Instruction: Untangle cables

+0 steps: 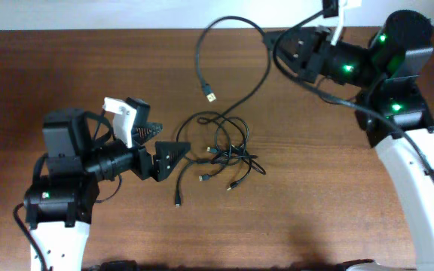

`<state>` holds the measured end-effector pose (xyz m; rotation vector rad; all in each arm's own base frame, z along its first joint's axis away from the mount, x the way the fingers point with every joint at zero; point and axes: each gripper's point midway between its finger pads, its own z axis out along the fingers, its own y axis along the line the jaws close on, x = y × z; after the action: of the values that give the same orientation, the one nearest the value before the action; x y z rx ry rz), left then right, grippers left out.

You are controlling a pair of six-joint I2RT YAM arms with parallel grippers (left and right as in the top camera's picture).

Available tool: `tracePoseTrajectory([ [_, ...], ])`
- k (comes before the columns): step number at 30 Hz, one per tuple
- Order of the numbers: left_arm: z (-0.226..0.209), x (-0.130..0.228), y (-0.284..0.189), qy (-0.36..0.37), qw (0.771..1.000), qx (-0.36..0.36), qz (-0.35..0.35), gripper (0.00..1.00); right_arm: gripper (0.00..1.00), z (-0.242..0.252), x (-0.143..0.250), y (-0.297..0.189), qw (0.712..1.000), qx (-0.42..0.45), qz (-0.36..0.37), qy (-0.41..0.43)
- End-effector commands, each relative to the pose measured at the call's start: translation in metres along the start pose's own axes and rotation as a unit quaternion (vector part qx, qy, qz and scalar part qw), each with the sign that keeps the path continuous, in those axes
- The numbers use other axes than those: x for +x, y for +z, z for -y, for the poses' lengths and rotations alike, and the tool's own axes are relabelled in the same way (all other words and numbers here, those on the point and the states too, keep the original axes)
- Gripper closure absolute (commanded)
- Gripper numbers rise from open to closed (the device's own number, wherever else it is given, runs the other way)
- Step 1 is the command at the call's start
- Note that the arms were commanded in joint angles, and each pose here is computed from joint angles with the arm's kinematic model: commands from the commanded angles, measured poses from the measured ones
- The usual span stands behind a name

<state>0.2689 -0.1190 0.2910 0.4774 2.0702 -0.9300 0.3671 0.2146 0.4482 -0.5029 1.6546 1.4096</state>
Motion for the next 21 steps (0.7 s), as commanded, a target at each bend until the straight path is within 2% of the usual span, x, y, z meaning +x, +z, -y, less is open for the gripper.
tracePoseTrajectory([
  [1, -0.01, -0.001, 0.007, 0.013, 1.0, -0.011, -0.011, 0.01, 0.96, -0.049, -0.006, 0.014, 0.997, -0.073, -0.002, 0.035],
  [5, -0.018, 0.002, 0.013, 0.003, 1.0, -0.01, -0.019, 0.0, 0.96, -0.08, -0.005, 0.025, 0.992, -0.119, -0.005, 0.052],
  [9, -0.015, -0.003, 0.016, 0.016, 1.0, -0.003, -0.014, 0.01, 0.96, -0.08, -0.009, 0.033, 0.992, -0.108, 0.018, 0.056],
  [12, -0.003, -0.005, 0.024, 0.039, 0.999, 0.016, -0.014, 0.04, 0.96, -0.074, -0.016, 0.033, 0.993, -0.092, 0.041, 0.055],
  [15, 0.015, -0.006, 0.033, 0.085, 0.995, 0.041, -0.016, 0.15, 0.96, -0.075, -0.019, 0.036, 0.993, -0.088, 0.051, 0.057],
  [17, 0.025, -0.009, 0.041, 0.119, 0.992, 0.05, -0.013, 0.27, 0.96, -0.085, -0.012, 0.043, 0.992, -0.102, 0.042, 0.062],
  [18, 0.023, -0.009, 0.045, 0.125, 0.991, 0.04, -0.014, 0.46, 0.96, -0.088, -0.01, 0.045, 0.991, -0.106, 0.038, 0.073],
  [19, 0.018, -0.008, 0.049, 0.126, 0.991, 0.027, -0.018, 0.81, 0.96, -0.091, -0.009, 0.046, 0.99, -0.109, 0.037, 0.079],
  [20, 0.014, -0.008, 0.05, 0.122, 0.992, 0.019, -0.021, 0.98, 0.96, -0.093, -0.01, 0.046, 0.99, -0.113, 0.039, 0.076],
  [21, 0.012, -0.007, 0.052, 0.113, 0.993, 0.016, -0.025, 1.0, 0.96, -0.095, -0.011, 0.046, 0.99, -0.116, 0.041, 0.072],
])
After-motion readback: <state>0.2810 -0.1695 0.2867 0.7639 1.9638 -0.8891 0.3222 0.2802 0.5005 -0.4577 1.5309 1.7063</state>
